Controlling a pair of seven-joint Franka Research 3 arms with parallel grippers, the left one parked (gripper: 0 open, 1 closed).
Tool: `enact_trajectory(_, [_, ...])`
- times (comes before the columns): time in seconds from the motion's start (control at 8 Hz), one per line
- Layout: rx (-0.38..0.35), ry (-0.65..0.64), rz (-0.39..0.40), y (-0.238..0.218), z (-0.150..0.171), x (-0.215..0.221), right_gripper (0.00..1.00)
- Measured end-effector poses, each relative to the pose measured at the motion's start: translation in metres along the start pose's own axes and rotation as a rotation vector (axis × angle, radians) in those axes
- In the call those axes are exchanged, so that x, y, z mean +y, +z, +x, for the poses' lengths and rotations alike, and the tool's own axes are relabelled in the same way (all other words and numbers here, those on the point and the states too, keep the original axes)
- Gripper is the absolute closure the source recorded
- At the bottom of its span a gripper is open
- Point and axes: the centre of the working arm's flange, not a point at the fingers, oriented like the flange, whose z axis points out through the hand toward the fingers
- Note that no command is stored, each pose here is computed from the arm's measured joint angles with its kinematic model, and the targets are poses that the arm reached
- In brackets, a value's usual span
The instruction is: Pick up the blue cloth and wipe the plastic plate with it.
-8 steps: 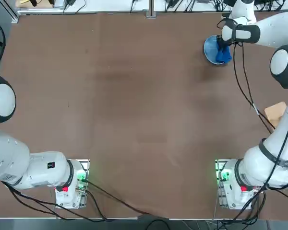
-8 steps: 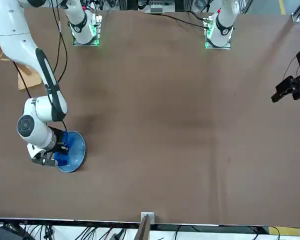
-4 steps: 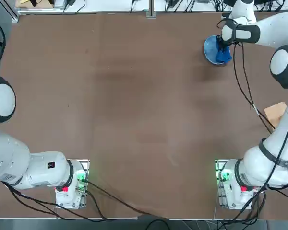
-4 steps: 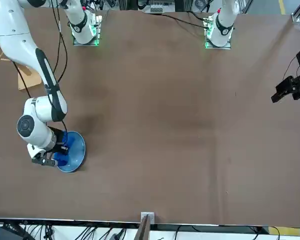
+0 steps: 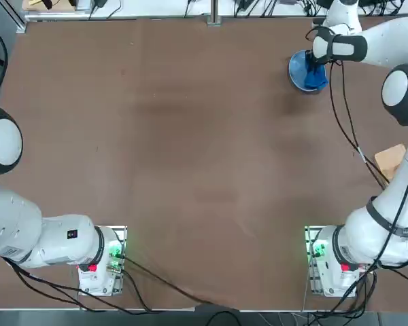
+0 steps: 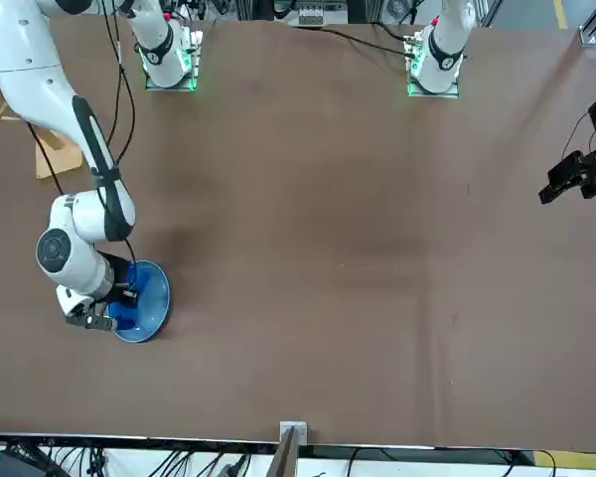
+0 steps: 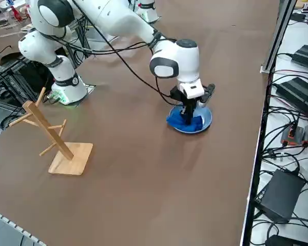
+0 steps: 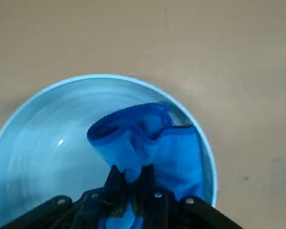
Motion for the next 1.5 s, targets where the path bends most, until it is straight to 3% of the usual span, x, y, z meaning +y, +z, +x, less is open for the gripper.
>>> enact_trajectory(0.62, [0.002,0.004,0.01,-0.005,-0.011,-0.066,0.93])
enact_trajectory(1.0, [0.01,0.018,0.012,-0.004,-0.007,-0.063,0.93])
enact_trajectory(1.5, [0.093,-0.02,0.038,0.003,0.014,-0.05,0.93])
